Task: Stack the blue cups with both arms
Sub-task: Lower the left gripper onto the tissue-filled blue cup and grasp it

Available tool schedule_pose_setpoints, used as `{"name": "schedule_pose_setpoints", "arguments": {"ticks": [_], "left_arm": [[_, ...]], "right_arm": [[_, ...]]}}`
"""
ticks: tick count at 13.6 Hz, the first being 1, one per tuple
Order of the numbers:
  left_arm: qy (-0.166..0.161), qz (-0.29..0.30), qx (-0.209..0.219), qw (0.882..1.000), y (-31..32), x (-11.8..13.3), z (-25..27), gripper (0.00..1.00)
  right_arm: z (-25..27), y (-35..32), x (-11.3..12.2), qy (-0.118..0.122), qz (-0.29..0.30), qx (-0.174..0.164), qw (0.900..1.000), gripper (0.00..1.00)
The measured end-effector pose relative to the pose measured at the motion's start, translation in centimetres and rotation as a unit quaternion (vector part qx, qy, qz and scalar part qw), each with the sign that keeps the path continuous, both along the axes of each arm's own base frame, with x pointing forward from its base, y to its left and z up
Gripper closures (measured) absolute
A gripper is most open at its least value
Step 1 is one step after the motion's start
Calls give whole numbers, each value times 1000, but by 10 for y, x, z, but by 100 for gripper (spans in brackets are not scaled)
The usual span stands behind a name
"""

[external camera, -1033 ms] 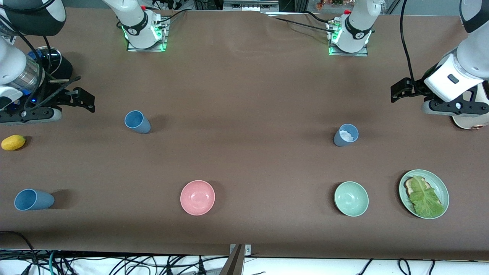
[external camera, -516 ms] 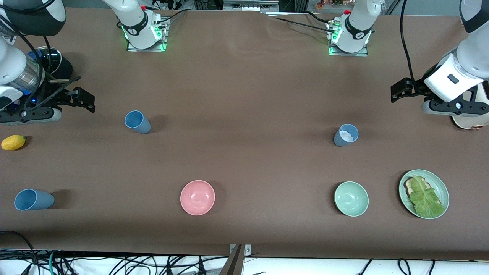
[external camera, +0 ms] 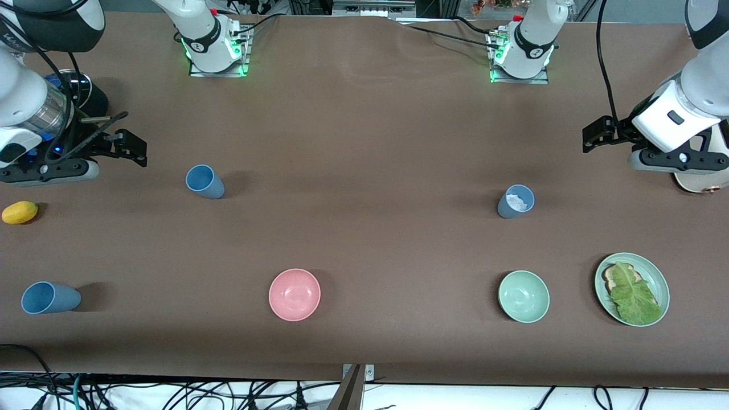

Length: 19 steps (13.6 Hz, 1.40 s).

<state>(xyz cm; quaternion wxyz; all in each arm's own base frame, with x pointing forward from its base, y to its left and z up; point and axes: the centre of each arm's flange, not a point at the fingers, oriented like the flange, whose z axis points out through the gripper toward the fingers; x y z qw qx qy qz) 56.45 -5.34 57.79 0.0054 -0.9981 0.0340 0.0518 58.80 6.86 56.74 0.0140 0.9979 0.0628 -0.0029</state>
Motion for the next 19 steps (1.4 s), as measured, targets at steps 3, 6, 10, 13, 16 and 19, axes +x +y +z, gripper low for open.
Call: {"name": "schedule_pose_setpoints", "arguments": {"ticks": [3, 6, 10, 13, 16, 19], "left_arm": [[29, 0, 1, 1000, 0, 10, -32, 0], [59, 1, 2, 998, 1, 23, -74, 0], [59, -18, -3, 998, -1, 39, -138, 0], [26, -31, -8, 999, -5, 32, -217, 0], [19, -69, -16, 997, -12, 11, -287, 3], [32, -88, -22, 995, 0, 5, -327, 25]], "right_arm": [[0, 0, 0, 0, 0, 0, 1000, 0], [0, 0, 0, 0, 0, 0, 1000, 0], [0, 0, 0, -1, 0, 0, 1000, 0], [1, 0, 0, -1, 0, 0, 1000, 0], [1, 0, 0, -1, -1, 0, 1000, 0], [1, -1, 0, -1, -2, 0, 1000, 0]]}}
